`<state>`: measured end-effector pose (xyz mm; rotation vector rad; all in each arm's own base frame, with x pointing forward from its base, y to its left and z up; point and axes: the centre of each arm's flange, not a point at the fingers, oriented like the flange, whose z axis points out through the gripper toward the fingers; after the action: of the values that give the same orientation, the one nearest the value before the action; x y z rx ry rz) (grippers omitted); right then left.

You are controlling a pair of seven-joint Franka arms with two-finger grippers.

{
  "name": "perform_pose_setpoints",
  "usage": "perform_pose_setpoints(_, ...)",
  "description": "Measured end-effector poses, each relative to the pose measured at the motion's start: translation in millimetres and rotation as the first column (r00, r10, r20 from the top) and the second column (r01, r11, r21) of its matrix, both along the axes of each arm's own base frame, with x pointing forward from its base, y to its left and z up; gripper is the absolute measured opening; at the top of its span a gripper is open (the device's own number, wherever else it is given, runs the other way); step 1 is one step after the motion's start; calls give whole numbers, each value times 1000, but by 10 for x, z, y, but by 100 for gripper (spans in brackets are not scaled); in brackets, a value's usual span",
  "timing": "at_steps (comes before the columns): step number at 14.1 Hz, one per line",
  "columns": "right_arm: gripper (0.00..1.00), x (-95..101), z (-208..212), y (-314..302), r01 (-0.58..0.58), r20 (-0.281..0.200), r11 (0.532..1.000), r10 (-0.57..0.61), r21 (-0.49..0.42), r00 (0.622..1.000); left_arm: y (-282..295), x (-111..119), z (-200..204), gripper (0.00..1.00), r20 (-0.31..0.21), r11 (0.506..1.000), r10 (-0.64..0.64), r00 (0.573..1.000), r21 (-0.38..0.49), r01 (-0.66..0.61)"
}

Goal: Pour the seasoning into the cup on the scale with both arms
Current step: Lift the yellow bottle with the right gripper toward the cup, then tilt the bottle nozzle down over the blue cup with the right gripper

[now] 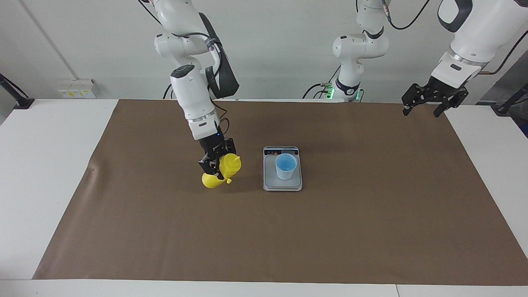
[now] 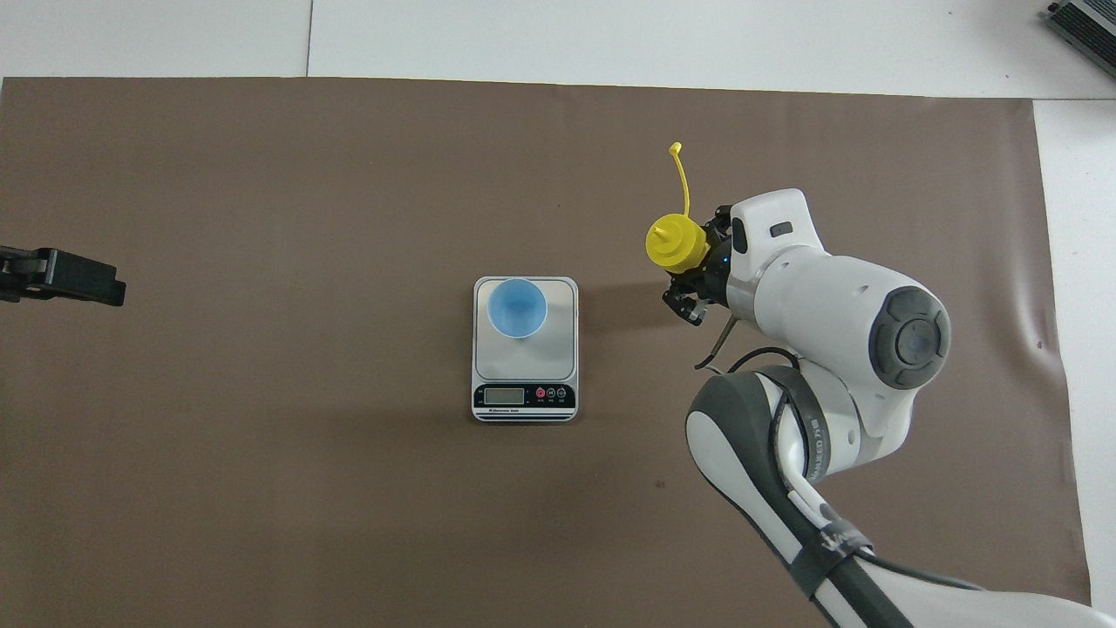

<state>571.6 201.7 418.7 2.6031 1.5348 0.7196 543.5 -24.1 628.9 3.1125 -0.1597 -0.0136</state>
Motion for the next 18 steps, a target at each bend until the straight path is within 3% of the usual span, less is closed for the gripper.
perform_pose_setpoints(2,56,-67,156,328,29,-19,987,-32,-157,999,0,0,0,100,0,1000,0,1000,0,0)
perform_pose_setpoints(4,56,-176,263,664,53,28,958,-47,-283,998,0,0,0,100,0,1000,0,1000,0,0)
perform_pose_setpoints(7,56,-237,171,909,11,62,934,12,-358,998,0,0,0,100,0,1000,0,1000,0,0)
perform_pose_setpoints(10,56,-151,64,989,-24,84,909,65,-416,994,0,0,0,100,0,1000,0,1000,0,0)
perform_pose_setpoints(12,56,-165,5,1135,-78,119,858,160,-508,980,1,0,0,100,0,1000,0,1000,0,0)
perform_pose_setpoints(18,56,-292,-135,1612,-134,111,718,283,-683,953,1,0,0,100,0,1000,0,1000,0,0)
